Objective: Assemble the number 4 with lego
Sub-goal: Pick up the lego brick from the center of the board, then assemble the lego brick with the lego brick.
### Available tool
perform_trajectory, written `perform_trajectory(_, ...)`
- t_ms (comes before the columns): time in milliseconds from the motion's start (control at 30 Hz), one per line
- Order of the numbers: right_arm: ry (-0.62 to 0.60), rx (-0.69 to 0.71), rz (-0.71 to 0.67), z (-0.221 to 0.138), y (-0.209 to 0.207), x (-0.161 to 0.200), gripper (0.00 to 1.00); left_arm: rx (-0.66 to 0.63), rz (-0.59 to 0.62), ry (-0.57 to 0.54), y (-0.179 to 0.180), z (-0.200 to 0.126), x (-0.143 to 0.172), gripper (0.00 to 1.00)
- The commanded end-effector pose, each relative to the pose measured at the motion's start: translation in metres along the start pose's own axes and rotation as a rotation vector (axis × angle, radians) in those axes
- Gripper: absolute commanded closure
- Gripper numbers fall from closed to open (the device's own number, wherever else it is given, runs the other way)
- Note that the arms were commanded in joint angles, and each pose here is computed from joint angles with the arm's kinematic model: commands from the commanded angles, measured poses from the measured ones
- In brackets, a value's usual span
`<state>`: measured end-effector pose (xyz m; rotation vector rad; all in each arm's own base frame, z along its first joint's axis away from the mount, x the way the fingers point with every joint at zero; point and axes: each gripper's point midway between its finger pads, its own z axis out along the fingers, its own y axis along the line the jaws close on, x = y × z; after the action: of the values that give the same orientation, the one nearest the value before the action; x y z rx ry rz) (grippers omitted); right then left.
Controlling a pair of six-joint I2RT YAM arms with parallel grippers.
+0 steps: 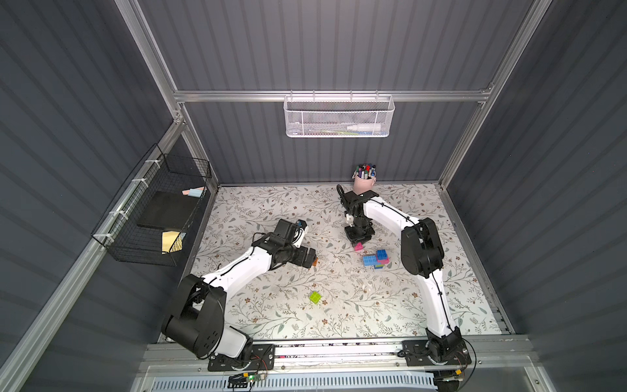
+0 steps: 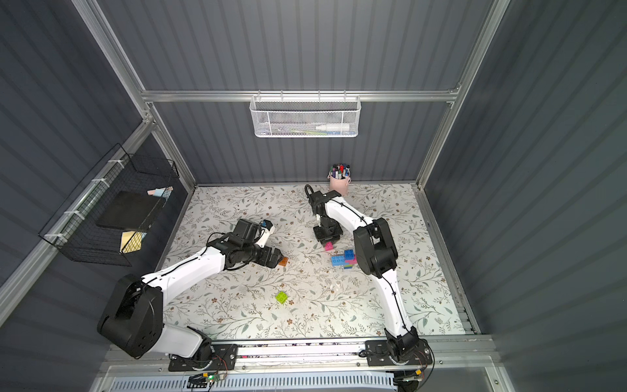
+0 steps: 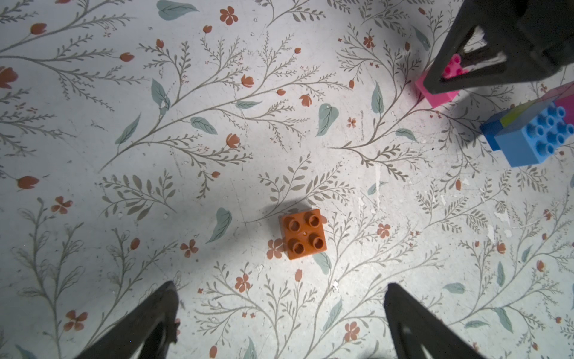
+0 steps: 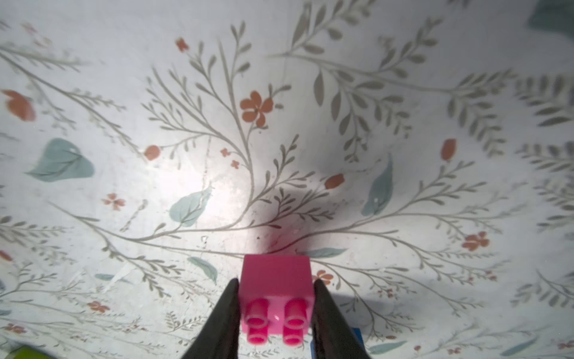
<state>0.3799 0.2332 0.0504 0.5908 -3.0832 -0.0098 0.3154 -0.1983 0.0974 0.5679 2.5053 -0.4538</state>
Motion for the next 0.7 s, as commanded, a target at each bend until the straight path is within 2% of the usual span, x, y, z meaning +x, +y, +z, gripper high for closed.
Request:
perform_trajectory(0, -0.056, 0.019, -0.013, -0.048, -0.003, -0.001, 0.65, -0.009, 0.002, 0.003, 0.002, -0.007, 0.002, 0.01)
perform_trajectory(367, -0.039, 0.049, 0.047, -0.098, -0.029, 0.035, 0.65, -0.004, 0.006, -0.001, 0.001, -0.004, 0.0, 0.01)
perform_trajectory(667, 0.016, 0.044, 0.134, -0.097, -0.052, 0.077, 0.63, 0.005, 0.005, 0.003, 0.0, -0.003, 0.001, 0.0)
